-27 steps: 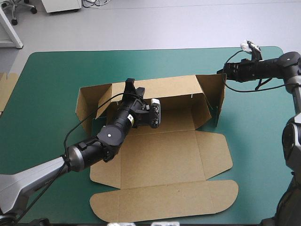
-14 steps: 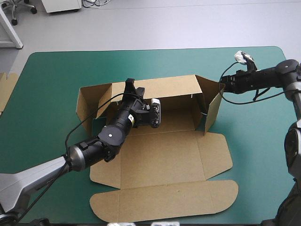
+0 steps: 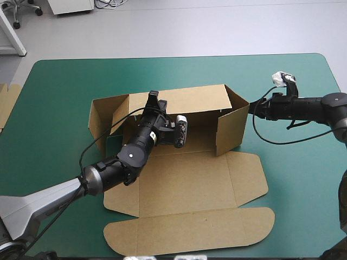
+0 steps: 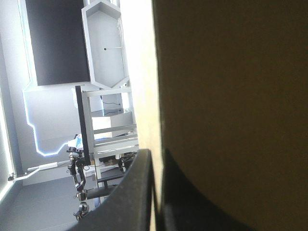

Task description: Fold the box

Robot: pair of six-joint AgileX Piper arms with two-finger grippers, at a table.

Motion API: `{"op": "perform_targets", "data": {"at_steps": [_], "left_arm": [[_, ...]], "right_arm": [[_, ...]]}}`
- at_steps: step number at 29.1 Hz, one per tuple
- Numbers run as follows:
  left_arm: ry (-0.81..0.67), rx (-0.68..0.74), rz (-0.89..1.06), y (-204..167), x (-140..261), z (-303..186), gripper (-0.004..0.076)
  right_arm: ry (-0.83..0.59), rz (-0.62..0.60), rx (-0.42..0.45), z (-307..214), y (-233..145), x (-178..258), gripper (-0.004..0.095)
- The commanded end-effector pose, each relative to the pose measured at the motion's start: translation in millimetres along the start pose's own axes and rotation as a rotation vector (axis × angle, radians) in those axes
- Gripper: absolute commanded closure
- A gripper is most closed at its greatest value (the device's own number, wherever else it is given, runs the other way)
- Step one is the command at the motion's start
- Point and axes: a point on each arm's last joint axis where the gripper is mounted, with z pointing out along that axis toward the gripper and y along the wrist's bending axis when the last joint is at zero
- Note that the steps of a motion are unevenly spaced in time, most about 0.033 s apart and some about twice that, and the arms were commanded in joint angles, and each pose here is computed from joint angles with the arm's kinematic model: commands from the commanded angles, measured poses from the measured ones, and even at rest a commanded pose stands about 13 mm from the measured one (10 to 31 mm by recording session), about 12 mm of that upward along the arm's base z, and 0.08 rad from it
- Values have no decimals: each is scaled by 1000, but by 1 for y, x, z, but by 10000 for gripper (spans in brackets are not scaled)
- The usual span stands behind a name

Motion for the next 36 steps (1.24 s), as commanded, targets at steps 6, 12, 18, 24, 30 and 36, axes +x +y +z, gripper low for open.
{"op": "perform_targets", "data": {"at_steps": [6, 12, 18, 24, 30, 36], "left_arm": [[9, -50, -18, 14, 1, -7, 734], [11, -50, -18, 14, 1, -7, 734], [11, -50, -18, 14, 1, -7, 734], [14, -52, -20, 15, 1, -7, 734], [14, -52, -35, 15, 1, -7, 734], [16, -53, -35, 15, 2, -7, 734]], "right_arm": [[-106, -180, -100, -5, 26, 13, 649], [-57, -212, -141, -1, 28, 26, 593], [-21, -262, -91, -2, 24, 25, 578], [45, -242, -163, -6, 33, 31, 579], [50, -272, -165, -1, 42, 30, 584], [67, -333, 19, -2, 45, 28, 584]]}}
